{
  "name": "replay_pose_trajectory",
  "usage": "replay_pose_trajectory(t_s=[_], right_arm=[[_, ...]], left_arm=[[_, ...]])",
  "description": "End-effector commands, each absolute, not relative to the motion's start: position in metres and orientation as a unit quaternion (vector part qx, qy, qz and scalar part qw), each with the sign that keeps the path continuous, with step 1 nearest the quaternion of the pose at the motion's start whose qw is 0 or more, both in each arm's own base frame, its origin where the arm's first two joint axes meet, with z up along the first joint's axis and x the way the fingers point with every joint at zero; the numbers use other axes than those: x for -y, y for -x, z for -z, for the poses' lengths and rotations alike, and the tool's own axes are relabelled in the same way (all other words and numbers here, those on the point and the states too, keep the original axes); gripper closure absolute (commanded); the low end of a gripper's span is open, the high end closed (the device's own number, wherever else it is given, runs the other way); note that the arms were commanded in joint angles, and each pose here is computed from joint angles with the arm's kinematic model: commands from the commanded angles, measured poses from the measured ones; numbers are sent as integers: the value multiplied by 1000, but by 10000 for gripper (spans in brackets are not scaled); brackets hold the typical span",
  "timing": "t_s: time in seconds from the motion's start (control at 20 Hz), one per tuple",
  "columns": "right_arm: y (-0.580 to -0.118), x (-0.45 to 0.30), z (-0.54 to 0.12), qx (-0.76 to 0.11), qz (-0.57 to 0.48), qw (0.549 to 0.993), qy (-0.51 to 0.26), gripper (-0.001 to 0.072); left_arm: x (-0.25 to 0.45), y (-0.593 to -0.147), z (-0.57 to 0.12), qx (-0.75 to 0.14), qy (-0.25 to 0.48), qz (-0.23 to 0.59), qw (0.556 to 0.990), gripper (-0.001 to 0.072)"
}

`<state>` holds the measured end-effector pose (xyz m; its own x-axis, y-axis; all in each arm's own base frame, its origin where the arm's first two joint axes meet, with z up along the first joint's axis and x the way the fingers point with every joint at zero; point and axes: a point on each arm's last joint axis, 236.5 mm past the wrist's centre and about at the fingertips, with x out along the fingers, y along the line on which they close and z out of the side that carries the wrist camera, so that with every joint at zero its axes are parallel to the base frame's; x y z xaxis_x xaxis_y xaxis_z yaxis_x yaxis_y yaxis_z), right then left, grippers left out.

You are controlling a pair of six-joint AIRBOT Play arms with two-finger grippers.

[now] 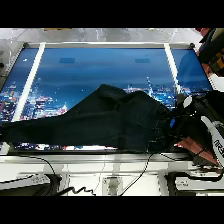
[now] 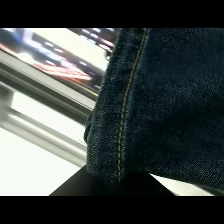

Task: Fold the clothes and pants, and hang the long-sleeved shirts on hangers.

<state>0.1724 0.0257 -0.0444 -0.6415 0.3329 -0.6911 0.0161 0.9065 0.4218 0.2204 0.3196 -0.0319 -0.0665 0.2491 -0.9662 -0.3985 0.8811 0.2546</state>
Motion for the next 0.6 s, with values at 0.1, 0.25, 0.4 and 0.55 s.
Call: replay_pose_trajectory(t_s=[0.1,0.25,0.4,0.55], right_arm=[[-166,-9,36,-884,-171,433,-56,680],[-165,-5,34,-883,-165,436,-48,680],[-153,7,39,-896,-147,417,-28,680],[-140,8,45,-904,-153,398,-25,673]], left_arm=[[-362,-238,-12,-652,-6,-284,703,679],[-354,-208,-1,-708,-12,-257,657,678],[-341,-175,27,-756,9,-237,610,678],[-334,-140,48,-794,9,-226,565,676]])
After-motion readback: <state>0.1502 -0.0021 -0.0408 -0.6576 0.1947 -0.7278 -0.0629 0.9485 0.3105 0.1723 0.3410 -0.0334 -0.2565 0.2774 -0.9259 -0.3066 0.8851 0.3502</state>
